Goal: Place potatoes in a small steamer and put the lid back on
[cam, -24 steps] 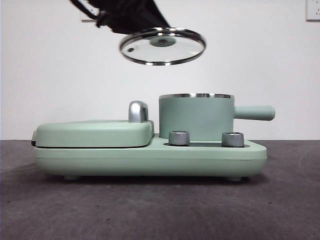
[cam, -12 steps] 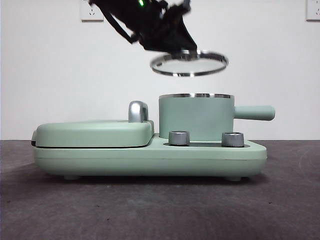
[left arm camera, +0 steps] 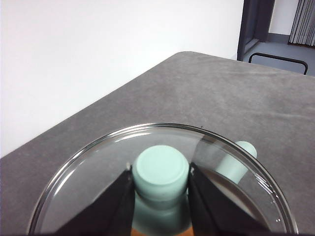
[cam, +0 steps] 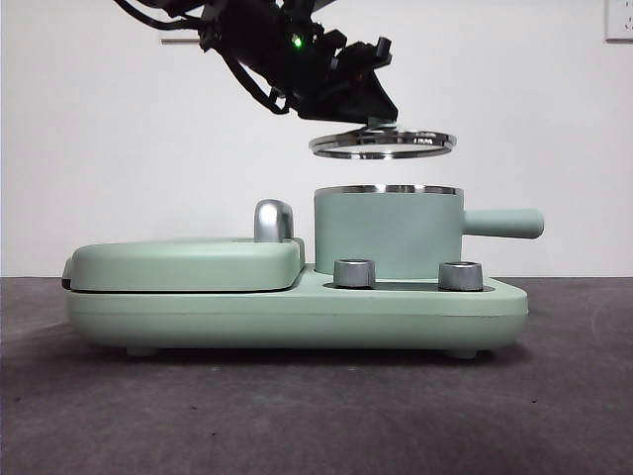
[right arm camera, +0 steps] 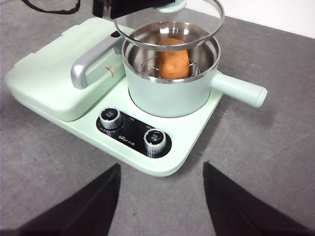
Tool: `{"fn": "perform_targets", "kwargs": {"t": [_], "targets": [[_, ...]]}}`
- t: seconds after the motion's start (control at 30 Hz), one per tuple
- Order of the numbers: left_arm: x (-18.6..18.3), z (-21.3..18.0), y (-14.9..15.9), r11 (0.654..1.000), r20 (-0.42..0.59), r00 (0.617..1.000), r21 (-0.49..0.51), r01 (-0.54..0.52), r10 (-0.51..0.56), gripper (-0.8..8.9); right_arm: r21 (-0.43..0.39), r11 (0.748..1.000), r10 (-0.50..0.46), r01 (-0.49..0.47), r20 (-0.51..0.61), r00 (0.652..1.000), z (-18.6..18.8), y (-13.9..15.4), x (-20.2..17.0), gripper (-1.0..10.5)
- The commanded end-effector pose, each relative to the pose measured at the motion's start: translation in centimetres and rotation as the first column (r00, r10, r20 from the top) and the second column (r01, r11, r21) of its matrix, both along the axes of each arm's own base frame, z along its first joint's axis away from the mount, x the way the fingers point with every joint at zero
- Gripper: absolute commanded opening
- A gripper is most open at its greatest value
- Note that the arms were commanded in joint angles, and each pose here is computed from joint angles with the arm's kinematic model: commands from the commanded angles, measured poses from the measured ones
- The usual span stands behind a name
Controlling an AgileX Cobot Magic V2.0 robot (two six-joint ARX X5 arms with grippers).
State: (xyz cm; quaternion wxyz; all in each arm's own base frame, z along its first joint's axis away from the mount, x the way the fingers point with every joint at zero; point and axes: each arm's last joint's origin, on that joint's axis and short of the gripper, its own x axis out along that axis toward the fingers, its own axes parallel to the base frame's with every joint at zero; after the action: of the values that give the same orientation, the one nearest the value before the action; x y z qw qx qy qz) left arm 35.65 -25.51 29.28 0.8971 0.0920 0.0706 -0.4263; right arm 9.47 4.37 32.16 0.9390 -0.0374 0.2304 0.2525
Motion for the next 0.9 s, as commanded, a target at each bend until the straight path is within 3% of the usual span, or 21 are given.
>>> {"fn": "perform_targets", "kwargs": {"t": [0.03, 0.9], "targets": [[0.3, 0.4, -0.8, 1.000, 0.035, 0.999, -0.018, 0.015, -0.014, 0.09, -0.011, 1.000, -0.012, 0.012, 0.006, 1.000, 0.1, 0.0, 0.0, 2.6], [1.0, -1.8, -1.4, 0.999, -0.031, 0.999, -0.012, 0.032, -0.032, 0.09, -0.017, 1.000, -0.014, 0.014, 0.005, 1.000, 0.1, 0.0, 0.0, 2.6]]}}
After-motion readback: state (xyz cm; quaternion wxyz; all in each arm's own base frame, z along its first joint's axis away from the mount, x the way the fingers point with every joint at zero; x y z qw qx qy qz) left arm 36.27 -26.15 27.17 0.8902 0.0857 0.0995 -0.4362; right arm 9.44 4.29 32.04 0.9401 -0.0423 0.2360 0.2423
